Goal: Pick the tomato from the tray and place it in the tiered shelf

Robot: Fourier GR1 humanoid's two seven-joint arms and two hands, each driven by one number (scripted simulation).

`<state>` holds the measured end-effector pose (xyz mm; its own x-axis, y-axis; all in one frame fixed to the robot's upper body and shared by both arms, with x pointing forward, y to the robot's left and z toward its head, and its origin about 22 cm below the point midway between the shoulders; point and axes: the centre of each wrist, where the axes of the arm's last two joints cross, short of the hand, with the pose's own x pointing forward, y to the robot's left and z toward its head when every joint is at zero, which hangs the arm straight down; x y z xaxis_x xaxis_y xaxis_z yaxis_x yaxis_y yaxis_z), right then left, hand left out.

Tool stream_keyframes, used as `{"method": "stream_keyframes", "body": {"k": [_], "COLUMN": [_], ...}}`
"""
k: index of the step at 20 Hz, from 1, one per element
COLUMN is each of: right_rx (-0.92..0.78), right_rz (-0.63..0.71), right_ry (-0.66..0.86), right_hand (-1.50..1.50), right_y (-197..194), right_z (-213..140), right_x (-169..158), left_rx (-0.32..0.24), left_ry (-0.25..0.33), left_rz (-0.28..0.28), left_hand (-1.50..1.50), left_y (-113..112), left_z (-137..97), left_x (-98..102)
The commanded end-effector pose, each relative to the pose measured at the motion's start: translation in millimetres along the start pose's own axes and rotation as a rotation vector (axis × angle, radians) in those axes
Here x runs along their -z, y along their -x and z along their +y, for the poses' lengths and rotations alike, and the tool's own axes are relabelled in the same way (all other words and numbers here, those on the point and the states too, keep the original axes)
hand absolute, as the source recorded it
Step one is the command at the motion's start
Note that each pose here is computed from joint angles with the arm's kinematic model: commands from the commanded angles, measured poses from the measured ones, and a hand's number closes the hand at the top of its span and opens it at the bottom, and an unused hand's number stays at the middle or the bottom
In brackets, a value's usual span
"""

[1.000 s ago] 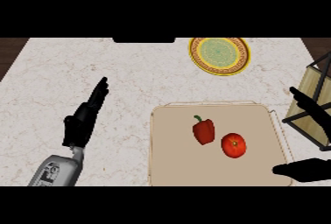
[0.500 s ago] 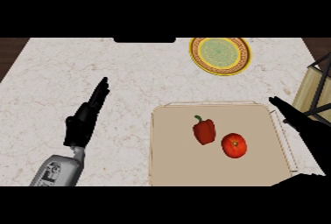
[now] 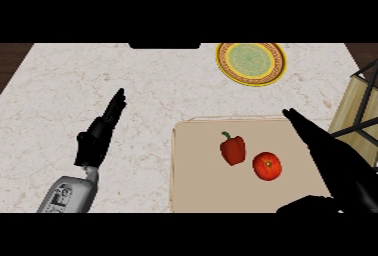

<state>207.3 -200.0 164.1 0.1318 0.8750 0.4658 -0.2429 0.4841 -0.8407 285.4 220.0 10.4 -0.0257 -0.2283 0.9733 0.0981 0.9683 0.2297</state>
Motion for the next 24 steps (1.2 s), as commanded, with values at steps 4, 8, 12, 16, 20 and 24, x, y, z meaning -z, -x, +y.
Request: {"method": "stream_keyframes", "body": {"k": [4, 8, 12, 16, 20, 24], "right_rx": [-0.013, -0.02, -0.01, -0.026, -0.049, -0.065], "right_rz": [0.073, 0.07, 0.082, 0.116, 0.121, 0.126], "right_ry": [0.017, 0.011, -0.006, 0.005, -0.007, -0.019], "right_hand": [-1.5, -1.5, -1.5, -1.5, -1.5, -1.5], "right_y": [5.9, -11.9, 0.9, -4.5, -2.8, 2.3], "right_z": [18.1, 11.3, 28.3, 15.2, 47.6, 50.4], "right_x": [-25.4, 14.3, 15.7, 10.9, 15.3, 15.8], "left_rx": [-0.011, -0.012, -0.003, -0.005, -0.005, 0.001], "left_ry": [-0.016, -0.001, -0.017, -0.003, 0.01, -0.027], "left_rz": [-0.012, 0.018, 0.001, 0.011, 0.006, 0.001], "left_hand": [0.0, 0.0, 0.0, 0.0, 0.0, 0.0], "left_y": [-6.1, -8.0, -6.0, 2.8, -0.4, 12.2], "left_z": [-1.4, 3.0, -5.9, 9.6, 0.7, 15.5], "left_x": [-23.0, 10.4, -12.9, -9.4, -7.4, -18.4]}}
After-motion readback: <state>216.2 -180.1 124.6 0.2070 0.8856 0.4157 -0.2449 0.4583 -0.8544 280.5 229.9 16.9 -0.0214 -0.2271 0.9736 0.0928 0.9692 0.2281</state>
